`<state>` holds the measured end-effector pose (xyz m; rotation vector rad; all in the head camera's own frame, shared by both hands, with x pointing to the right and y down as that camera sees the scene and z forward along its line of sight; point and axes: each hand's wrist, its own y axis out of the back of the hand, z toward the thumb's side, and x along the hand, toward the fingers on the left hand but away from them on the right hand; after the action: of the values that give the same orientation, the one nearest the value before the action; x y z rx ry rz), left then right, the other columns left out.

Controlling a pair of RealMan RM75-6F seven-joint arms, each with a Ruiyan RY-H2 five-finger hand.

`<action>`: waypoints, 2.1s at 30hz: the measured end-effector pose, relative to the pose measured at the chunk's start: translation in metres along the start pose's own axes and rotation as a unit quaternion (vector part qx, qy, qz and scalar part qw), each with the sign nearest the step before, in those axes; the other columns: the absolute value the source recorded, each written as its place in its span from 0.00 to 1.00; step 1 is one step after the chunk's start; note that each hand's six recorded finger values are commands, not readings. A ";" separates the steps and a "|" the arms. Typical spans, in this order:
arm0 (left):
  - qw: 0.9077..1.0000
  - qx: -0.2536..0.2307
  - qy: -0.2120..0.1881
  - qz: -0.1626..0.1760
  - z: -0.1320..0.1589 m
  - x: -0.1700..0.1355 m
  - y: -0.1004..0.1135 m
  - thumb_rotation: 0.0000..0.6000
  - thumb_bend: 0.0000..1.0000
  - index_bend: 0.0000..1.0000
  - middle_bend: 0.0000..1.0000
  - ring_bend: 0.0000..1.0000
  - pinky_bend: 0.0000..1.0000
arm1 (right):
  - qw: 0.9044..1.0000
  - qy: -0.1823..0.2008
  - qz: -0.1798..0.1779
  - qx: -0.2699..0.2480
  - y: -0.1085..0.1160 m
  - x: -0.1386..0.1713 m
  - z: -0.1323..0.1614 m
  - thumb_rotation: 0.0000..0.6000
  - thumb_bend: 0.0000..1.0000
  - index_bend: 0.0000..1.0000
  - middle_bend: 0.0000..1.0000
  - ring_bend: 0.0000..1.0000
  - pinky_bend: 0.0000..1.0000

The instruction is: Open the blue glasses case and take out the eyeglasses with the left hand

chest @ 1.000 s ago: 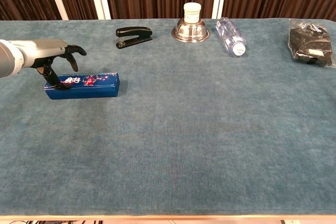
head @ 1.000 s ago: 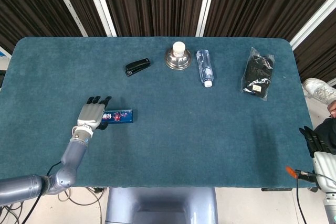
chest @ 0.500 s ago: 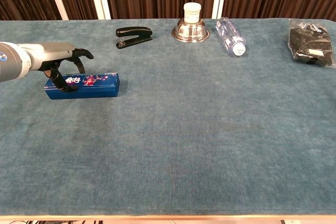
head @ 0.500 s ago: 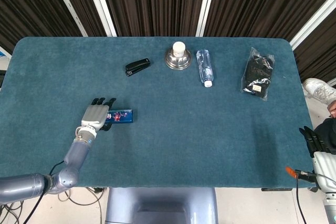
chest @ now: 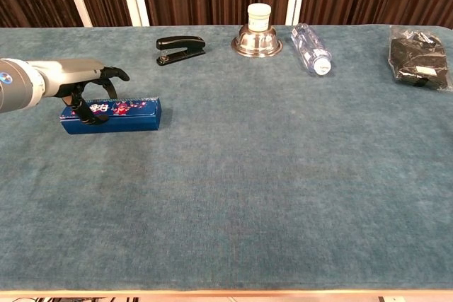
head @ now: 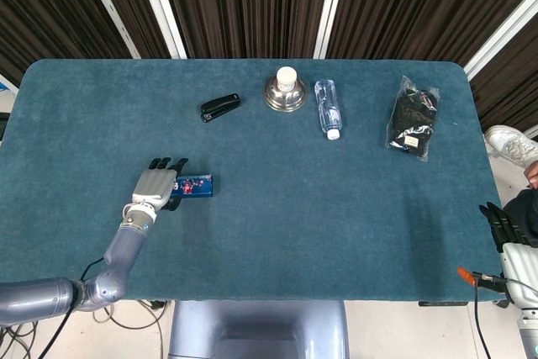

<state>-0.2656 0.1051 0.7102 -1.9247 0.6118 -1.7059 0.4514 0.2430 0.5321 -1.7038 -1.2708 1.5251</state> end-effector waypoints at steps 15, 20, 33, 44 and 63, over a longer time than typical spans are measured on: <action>1.000 -0.001 -0.001 0.001 -0.001 0.001 -0.001 1.00 0.47 0.02 0.26 0.00 0.02 | 1.000 0.000 0.000 0.000 0.000 0.000 0.000 1.00 0.20 0.00 0.00 0.00 0.20; 1.000 -0.002 -0.002 0.001 -0.001 0.001 -0.001 1.00 0.48 0.03 0.26 0.00 0.02 | 1.000 0.000 0.000 0.000 0.000 0.000 0.000 1.00 0.20 0.00 0.00 0.00 0.20; 1.000 -0.003 -0.001 0.007 -0.001 0.005 0.003 1.00 0.49 0.03 0.27 0.00 0.02 | 1.000 -0.001 0.000 0.000 0.000 0.000 0.000 1.00 0.20 0.00 0.00 0.00 0.20; 1.000 -0.003 0.000 0.003 -0.002 0.006 0.002 1.00 0.57 0.03 0.26 0.00 0.02 | 1.000 -0.002 0.000 -0.001 0.000 0.000 0.000 1.00 0.20 0.00 0.00 0.00 0.20; 1.000 0.003 -0.006 -0.003 0.000 0.006 0.001 1.00 0.73 0.03 0.26 0.00 0.02 | 1.000 -0.003 0.000 0.000 0.000 0.000 0.000 1.00 0.20 0.00 0.00 0.00 0.20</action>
<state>-0.2651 0.1004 0.7137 -1.9333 0.5964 -1.6975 0.4514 0.2429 0.5322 -1.7019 -1.2736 1.5304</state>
